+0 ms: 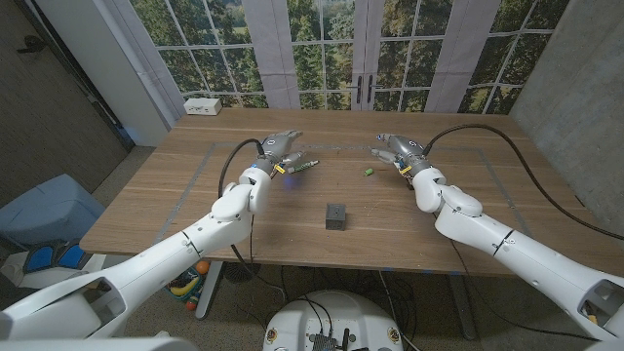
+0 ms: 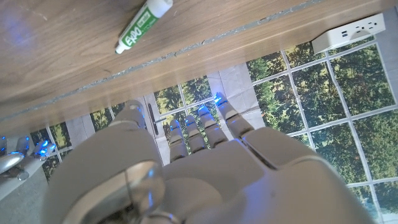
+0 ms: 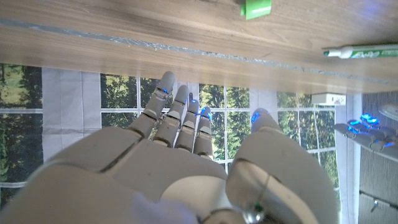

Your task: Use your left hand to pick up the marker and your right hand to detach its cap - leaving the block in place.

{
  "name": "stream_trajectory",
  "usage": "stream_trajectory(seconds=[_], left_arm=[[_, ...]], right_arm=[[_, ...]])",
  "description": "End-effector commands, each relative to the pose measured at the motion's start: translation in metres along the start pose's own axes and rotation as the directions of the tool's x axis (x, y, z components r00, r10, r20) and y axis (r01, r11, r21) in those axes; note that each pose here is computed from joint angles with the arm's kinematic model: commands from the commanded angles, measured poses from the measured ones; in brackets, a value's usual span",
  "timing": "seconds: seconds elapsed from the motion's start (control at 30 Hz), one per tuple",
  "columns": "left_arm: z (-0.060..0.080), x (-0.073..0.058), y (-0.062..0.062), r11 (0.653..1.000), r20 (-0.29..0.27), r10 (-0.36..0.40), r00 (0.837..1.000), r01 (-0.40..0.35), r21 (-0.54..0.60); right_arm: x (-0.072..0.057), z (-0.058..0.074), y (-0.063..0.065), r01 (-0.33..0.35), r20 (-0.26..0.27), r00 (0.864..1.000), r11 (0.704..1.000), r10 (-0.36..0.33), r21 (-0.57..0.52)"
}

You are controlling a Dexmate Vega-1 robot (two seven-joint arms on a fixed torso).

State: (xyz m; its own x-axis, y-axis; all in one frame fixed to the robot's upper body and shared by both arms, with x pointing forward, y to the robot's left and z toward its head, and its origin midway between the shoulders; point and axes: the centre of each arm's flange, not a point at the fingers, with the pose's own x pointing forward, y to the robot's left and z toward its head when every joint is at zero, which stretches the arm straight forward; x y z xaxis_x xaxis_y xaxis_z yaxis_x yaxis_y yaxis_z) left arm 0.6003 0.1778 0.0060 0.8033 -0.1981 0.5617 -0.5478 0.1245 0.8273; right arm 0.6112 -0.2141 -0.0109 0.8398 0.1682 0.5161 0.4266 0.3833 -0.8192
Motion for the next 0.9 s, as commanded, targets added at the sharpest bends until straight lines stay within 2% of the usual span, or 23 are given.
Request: stream_trajectory(seconds=[0.03,0.23,0.47,0.63,0.73,0.9], left_arm=[[-0.016,-0.004,0.002,0.970,0.013,0.068,0.998,-0.064,-0.236],[-0.027,0.000,0.002,0.913,0.044,0.035,0.998,-0.014,-0.407],[-0.036,0.002,0.001,0.793,0.071,0.057,0.996,-0.002,-0.610],[-0.040,0.005,0.001,0.717,0.100,0.047,0.994,0.036,-0.696],[-0.041,0.006,0.000,0.686,0.111,0.048,0.993,0.048,-0.726],[-0.043,0.006,-0.002,0.632,0.130,0.060,0.990,0.063,-0.772]], right_arm=[[-0.006,-0.013,-0.004,0.107,0.030,0.993,0.961,-0.118,0.255],[-0.007,-0.019,-0.006,0.134,0.050,0.985,0.913,-0.166,0.386],[-0.009,-0.026,-0.008,0.136,0.070,0.977,0.841,-0.202,0.524],[-0.010,-0.031,-0.009,0.136,0.080,0.971,0.793,-0.226,0.594],[-0.013,-0.031,-0.010,0.167,0.062,0.966,0.789,-0.251,0.591],[-0.014,-0.030,-0.010,0.163,0.064,0.962,0.745,-0.266,0.646]])
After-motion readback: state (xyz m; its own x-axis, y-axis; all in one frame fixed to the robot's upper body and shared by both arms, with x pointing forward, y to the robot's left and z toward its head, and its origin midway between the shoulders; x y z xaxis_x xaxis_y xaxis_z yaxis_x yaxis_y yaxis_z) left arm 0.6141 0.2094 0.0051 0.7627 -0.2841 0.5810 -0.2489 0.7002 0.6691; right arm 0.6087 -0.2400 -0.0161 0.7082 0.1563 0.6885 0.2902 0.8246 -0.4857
